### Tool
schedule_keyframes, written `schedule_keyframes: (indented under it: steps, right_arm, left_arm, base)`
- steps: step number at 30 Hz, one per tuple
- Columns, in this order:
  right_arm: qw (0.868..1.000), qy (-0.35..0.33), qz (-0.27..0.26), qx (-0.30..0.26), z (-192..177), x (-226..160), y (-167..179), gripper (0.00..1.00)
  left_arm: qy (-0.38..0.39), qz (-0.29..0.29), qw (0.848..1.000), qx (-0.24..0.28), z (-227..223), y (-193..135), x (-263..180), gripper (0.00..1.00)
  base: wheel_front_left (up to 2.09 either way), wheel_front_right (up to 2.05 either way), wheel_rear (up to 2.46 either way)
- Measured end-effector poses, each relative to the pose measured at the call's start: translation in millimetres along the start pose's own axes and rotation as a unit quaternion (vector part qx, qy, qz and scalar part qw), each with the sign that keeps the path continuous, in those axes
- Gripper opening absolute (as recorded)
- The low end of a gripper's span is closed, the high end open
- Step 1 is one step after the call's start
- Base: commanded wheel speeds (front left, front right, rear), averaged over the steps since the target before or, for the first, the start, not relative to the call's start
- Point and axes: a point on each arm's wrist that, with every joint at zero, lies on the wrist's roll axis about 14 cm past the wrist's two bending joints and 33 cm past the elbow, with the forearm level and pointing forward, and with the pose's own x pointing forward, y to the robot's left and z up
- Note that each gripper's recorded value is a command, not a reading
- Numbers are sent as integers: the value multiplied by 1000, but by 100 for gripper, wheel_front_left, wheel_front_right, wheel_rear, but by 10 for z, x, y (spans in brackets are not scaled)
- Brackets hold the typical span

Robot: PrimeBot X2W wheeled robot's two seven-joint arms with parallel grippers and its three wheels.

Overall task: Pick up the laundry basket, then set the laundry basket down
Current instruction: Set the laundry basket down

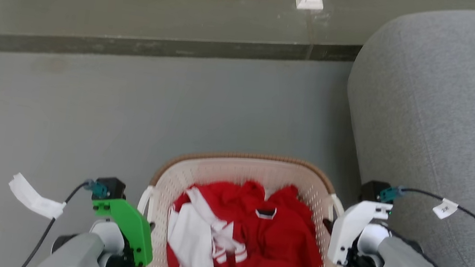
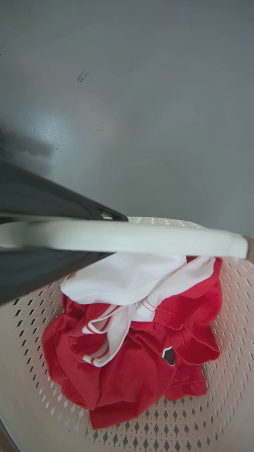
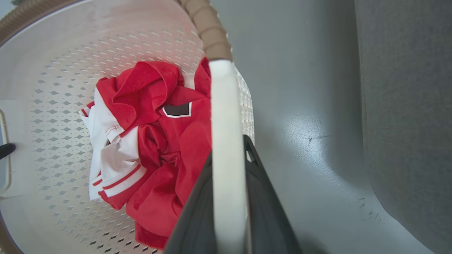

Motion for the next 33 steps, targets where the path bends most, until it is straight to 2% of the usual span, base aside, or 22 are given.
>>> schedule_keyframes:
  steps: [14, 27, 33]
  right_arm:
    - [1000, -29, 7, -6, 328, 388, -77, 0]
    - [999, -40, 10, -3, 422, 808, -201, 0]
    - [1000, -28, 13, 1, 354, 1021, -237, 0]
  left_arm:
    - [-40, 2, 999, -4, 335, 186, 332, 0]
    - [-52, 4, 999, 0, 484, 394, 711, 0]
    - [-41, 12, 999, -7, 450, 548, 895, 0]
  base:
    - [0, 0, 0]
    - [0, 0, 0]
    - [0, 0, 0]
